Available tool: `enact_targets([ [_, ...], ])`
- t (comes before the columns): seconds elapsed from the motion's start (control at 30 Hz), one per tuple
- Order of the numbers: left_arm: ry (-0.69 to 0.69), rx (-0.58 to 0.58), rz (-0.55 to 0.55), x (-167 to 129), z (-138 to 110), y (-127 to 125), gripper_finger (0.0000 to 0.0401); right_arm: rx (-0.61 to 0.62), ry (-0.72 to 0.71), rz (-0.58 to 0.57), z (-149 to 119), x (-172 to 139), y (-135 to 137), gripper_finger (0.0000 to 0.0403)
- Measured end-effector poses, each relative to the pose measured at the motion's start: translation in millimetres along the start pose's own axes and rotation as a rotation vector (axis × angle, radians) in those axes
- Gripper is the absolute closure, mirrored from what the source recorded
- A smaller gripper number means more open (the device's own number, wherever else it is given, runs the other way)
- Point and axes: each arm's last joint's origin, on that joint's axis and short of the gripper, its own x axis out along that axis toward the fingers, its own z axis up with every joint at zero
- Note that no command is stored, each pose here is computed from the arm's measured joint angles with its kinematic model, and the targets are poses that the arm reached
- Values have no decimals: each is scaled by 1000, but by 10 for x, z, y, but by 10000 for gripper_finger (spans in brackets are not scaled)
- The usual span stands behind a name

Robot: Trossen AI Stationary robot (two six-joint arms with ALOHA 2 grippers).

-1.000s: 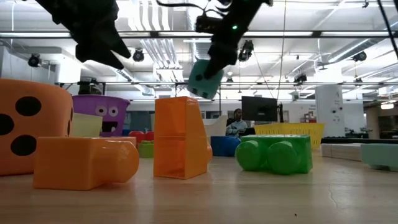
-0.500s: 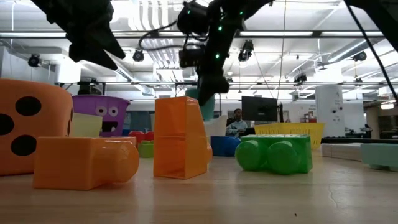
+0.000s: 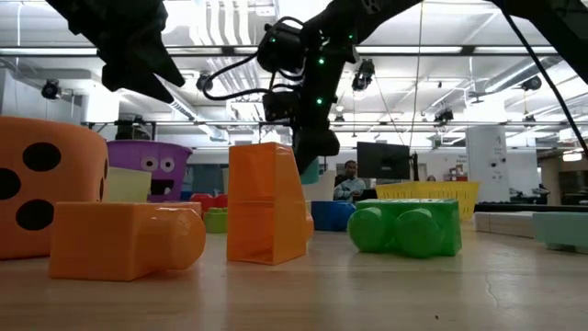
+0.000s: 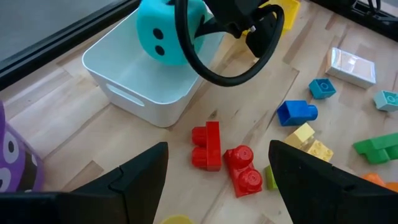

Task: Pick & Place Toys
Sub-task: Put the blue dice into the white bin

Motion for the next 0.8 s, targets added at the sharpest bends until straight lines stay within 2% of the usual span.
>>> enact_targets([
  [0.3, -2, -2, 3, 0, 1, 1, 118, 15, 1, 66, -56, 65, 62, 202],
  [0.8, -3, -5, 2, 1, 1, 0, 118, 28, 36, 81, -150, 158, 116, 204],
])
